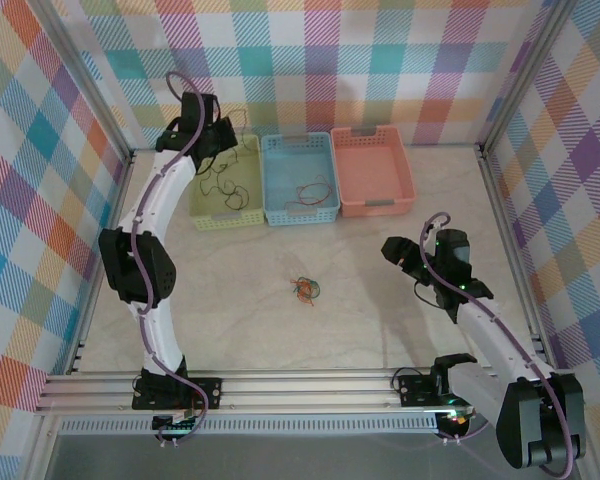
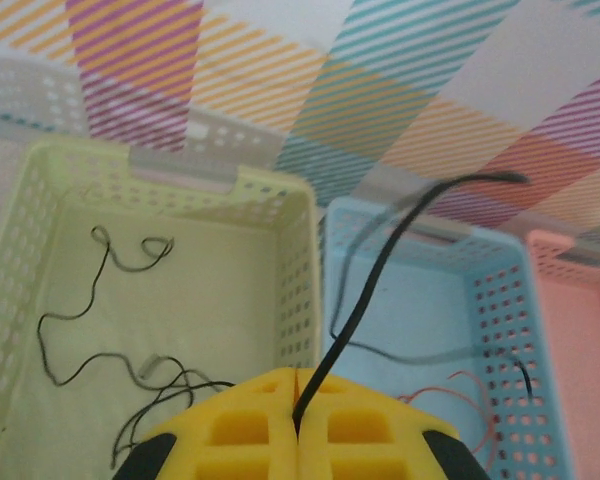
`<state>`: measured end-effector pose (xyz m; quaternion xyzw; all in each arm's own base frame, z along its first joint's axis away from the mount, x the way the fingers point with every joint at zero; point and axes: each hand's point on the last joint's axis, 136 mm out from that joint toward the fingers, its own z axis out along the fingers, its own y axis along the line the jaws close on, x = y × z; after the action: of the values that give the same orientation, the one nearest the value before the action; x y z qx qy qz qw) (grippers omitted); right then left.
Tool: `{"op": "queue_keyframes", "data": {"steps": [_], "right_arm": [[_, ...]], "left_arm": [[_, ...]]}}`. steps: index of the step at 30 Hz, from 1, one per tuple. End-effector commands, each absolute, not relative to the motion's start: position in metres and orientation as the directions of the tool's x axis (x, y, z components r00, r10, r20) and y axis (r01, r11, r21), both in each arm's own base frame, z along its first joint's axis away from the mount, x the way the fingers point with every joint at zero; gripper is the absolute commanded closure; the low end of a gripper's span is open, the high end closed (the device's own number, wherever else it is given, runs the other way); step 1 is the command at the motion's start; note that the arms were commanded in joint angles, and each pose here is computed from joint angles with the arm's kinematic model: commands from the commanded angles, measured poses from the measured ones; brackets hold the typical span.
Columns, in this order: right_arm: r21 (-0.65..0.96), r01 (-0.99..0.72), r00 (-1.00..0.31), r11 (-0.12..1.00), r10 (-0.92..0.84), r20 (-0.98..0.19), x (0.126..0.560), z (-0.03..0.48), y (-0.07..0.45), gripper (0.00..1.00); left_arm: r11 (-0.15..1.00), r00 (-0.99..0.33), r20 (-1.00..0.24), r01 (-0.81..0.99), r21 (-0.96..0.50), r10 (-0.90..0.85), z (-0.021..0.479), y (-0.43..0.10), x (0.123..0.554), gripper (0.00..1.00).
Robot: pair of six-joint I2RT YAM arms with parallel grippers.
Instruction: Untangle the cables
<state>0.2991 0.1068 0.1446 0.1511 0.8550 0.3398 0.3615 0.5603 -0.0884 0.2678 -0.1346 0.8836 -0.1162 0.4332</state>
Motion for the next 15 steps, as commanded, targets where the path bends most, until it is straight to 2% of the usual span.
{"op": "queue_keyframes", "data": {"steps": [1, 7, 15], "right_arm": [[0.702, -0.021, -0.685, 0.712, 0.501, -0.528, 0.299, 0.151, 0.111, 0.33], [0.702, -0.016, -0.683, 0.712, 0.505, -0.528, 0.299, 0.151, 0.11, 0.33], [0.702, -0.026, -0.683, 0.712, 0.5, -0.533, 0.298, 0.152, 0.111, 0.33]], "left_arm": [[0.929, -0.618, -0.694, -0.218, -0.299, -0.369, 0.223, -0.073, 0.566, 1.0], [0.879, -0.642, -0.601, -0.367, -0.305, -0.476, 0.17, -0.049, 0.554, 1.0], [0.825, -0.627, -0.54, -0.464, -0.321, -0.562, 0.144, -0.032, 0.535, 1.0]]}}
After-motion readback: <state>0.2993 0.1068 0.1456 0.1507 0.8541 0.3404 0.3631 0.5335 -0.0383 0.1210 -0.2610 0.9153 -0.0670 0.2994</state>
